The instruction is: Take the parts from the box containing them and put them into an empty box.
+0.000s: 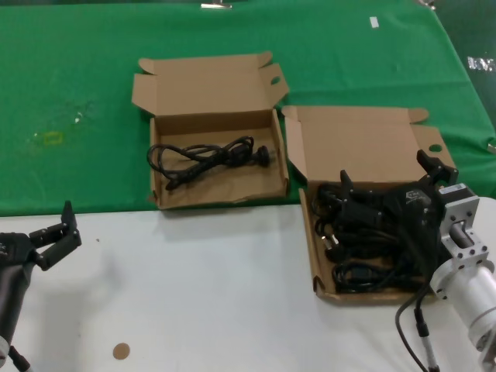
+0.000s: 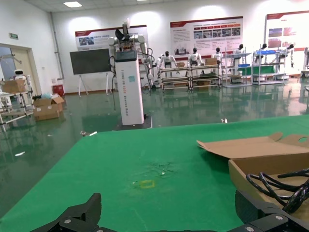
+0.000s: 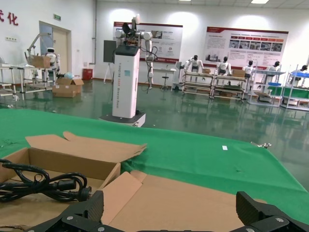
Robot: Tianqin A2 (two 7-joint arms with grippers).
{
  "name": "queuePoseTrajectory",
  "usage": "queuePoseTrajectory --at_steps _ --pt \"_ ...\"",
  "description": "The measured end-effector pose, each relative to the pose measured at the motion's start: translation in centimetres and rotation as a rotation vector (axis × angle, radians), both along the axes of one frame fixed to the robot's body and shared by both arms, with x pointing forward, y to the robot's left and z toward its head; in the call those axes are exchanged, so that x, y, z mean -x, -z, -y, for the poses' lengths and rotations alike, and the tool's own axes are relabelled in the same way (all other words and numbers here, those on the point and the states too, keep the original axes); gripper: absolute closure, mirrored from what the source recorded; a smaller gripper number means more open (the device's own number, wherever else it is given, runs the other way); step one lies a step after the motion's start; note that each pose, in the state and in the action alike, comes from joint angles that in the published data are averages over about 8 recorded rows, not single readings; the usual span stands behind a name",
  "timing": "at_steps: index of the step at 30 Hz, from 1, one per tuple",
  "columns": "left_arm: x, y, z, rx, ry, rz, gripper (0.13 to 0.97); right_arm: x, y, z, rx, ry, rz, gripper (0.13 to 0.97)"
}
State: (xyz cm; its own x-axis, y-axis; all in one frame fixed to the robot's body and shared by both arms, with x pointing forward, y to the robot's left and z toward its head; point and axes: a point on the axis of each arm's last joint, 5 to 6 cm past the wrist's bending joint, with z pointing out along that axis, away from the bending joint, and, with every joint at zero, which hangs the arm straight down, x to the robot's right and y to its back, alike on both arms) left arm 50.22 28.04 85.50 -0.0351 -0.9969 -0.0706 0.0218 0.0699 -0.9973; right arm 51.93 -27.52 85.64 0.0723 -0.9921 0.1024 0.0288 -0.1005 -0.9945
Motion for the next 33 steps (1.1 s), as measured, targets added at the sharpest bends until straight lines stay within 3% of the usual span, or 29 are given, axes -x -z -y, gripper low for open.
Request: queuePoseTrajectory --at_steps 33 --pt "0.0 0.0 0.0 0.0 0.0 0.0 0.132 0.0 0.0 0.0 0.0 0.0 0.0 0.13"
